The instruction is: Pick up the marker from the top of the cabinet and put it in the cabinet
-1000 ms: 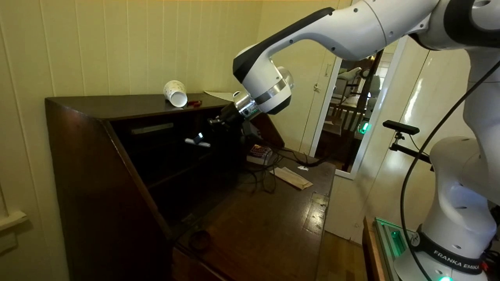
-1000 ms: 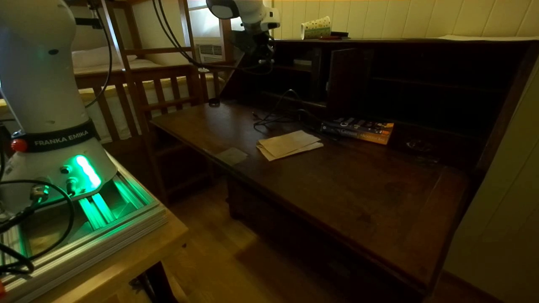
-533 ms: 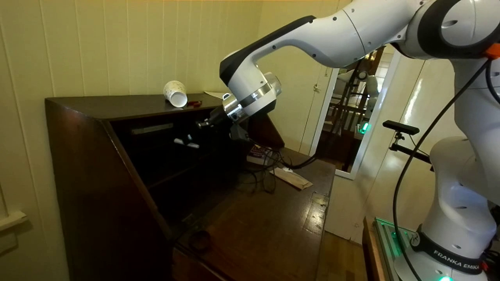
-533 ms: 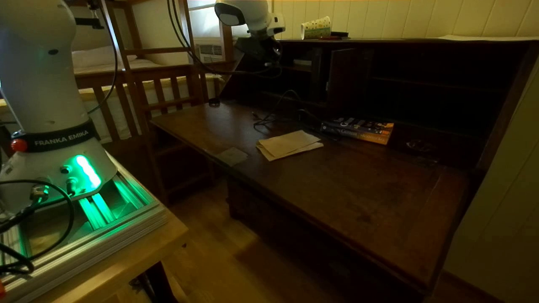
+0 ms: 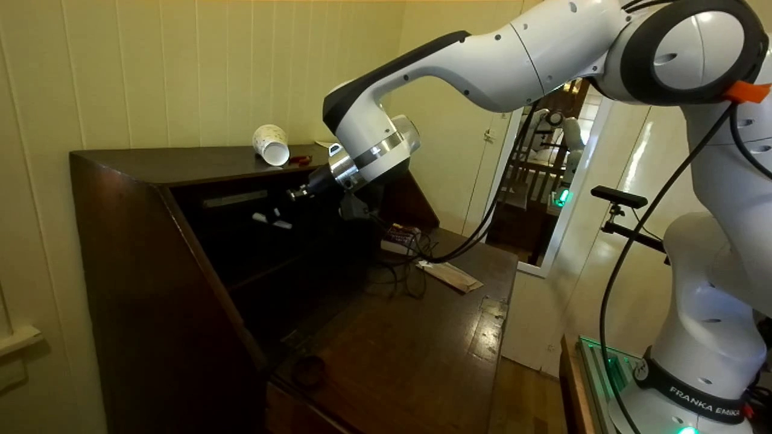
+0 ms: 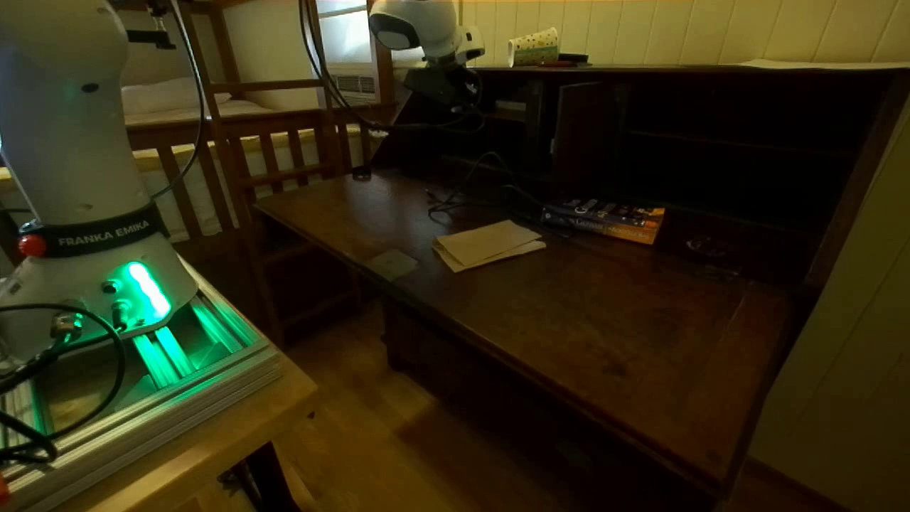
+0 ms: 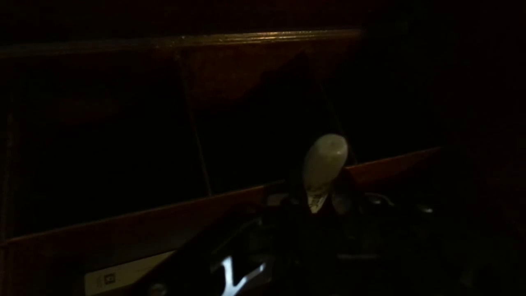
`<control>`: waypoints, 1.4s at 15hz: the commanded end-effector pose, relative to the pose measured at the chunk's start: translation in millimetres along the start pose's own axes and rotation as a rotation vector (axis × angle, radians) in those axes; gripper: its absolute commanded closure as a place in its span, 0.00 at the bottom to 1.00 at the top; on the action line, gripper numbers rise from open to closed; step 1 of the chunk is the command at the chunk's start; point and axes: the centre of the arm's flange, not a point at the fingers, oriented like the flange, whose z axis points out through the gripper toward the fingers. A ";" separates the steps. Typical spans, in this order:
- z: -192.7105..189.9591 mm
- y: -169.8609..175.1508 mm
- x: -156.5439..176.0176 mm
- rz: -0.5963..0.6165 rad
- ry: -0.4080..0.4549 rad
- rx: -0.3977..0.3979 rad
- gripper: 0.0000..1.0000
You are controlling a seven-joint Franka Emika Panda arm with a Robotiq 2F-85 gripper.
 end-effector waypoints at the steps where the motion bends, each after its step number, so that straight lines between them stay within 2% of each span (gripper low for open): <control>1: 1.1 0.0 0.6 -0.001 0.001 0.000 0.93; 5: 13.1 -2.5 1.8 -0.052 0.048 0.017 0.93; 21: 65.3 -6.4 36.9 -0.136 0.100 0.028 0.93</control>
